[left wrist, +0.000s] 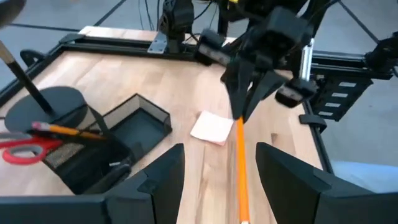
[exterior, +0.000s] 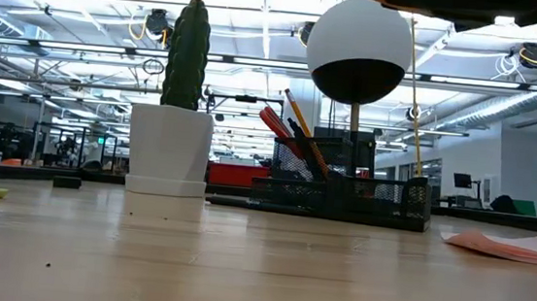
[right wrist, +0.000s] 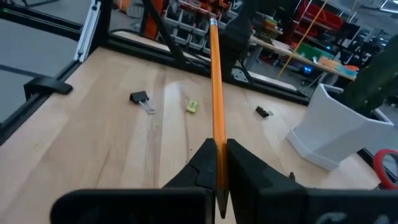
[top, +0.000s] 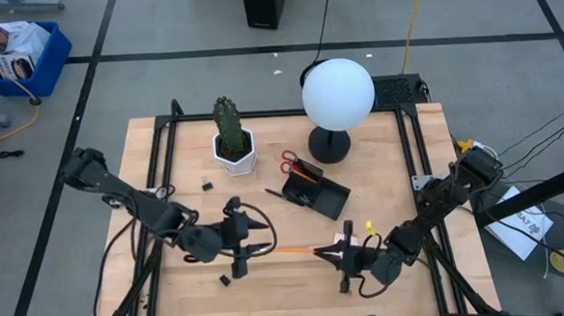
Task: Pick and place office supplies into organizer
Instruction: Put the orange pencil into the black desk organizer
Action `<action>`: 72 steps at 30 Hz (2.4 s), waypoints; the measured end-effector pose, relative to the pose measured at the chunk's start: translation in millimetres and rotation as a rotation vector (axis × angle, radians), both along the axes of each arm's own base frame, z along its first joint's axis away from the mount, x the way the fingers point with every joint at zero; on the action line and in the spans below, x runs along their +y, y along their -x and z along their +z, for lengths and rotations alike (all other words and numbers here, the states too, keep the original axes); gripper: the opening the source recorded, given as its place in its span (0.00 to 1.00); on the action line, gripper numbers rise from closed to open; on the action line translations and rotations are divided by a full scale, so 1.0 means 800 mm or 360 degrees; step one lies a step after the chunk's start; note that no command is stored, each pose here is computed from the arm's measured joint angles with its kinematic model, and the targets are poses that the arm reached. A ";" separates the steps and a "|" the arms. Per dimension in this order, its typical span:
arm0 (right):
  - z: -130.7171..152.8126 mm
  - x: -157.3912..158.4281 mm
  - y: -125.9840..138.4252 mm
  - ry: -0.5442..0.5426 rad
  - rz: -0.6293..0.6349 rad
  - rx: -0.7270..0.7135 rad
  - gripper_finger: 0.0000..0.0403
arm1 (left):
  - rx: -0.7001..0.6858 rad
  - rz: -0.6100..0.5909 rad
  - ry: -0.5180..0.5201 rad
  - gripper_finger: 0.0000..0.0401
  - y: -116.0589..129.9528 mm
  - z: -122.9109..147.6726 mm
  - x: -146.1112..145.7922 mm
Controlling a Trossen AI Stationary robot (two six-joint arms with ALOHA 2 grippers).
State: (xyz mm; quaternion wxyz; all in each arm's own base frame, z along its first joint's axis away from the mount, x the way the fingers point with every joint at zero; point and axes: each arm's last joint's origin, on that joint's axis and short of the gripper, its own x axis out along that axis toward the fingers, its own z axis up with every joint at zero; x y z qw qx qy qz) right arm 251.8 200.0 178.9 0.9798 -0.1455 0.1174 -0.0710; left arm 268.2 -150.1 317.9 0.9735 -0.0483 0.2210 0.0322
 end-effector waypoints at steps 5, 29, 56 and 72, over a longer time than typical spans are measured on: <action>0.001 0.000 0.000 0.0013 0.0002 -0.0007 0.02 | 0.0062 0.0017 0.0037 0.51 0.004 -0.021 -0.001; 0.015 0.002 -0.004 0.0079 0.0032 -0.0131 0.02 | 0.0047 -0.0025 0.0200 0.51 0.016 -0.032 -0.021; 0.025 0.001 -0.007 0.0116 0.0040 -0.0208 0.02 | -0.0051 -0.0069 0.0275 0.16 0.012 -0.023 -0.024; 0.026 0.001 -0.007 0.0101 0.0040 -0.0220 0.02 | -0.0052 -0.0053 0.0244 0.04 -0.002 -0.038 -0.032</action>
